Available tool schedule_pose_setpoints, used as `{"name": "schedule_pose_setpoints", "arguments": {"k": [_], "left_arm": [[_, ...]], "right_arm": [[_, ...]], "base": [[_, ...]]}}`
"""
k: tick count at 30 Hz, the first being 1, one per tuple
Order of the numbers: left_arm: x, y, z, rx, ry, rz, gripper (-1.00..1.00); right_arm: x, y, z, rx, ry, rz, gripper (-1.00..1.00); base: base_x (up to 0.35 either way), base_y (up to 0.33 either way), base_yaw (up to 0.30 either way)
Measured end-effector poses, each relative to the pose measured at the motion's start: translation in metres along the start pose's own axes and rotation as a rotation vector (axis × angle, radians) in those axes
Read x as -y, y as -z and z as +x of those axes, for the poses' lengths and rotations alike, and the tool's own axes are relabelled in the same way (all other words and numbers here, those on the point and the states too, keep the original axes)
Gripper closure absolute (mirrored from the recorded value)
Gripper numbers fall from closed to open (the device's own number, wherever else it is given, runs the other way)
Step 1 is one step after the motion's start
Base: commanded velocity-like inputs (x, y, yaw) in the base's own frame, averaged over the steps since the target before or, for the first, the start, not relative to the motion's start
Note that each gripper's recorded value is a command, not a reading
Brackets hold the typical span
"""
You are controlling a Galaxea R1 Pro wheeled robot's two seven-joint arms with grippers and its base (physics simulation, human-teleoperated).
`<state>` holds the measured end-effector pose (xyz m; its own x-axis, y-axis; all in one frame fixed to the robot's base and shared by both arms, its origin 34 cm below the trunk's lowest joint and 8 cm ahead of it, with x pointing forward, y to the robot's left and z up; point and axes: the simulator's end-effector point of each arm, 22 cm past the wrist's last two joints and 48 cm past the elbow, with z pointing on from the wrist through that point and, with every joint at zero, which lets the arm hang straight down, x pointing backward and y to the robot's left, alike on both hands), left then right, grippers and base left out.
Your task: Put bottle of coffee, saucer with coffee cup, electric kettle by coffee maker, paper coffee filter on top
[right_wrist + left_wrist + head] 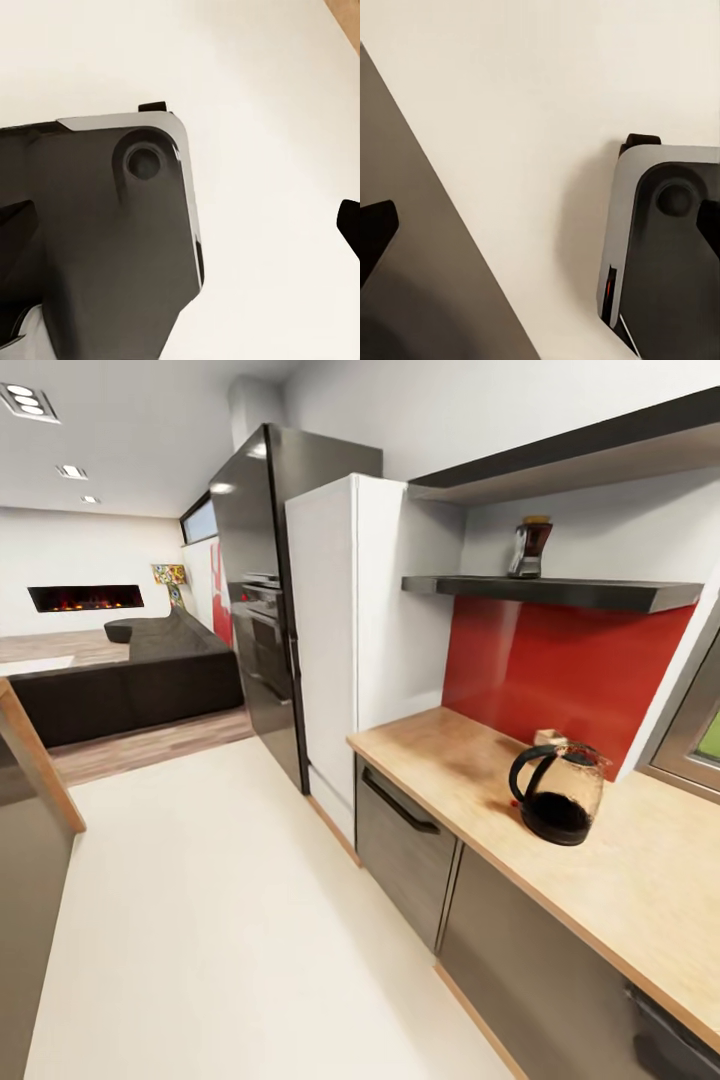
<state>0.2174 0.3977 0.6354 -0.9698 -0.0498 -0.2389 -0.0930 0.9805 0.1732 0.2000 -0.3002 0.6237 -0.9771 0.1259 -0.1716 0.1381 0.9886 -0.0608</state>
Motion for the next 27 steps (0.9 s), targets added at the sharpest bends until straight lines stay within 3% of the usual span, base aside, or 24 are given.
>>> {"name": "schedule_pose_setpoints", "arguments": {"k": [18,27], "left_arm": [[0.0009,-0.0001,-0.0008,0.001,0.002,0.001,-1.00],[0.0011,-0.0001,-0.0006,0.001,0.002,0.001,-1.00]], "right_arm": [[0.0000,0.0000,0.0002,0.000,0.000,0.000,-1.00],[-0.0001,0.0000,0.0006,-0.001,0.000,-0.001,-1.00]], "base": [[0.288,0.227,-0.002],[0.288,0.227,-0.203]]}}
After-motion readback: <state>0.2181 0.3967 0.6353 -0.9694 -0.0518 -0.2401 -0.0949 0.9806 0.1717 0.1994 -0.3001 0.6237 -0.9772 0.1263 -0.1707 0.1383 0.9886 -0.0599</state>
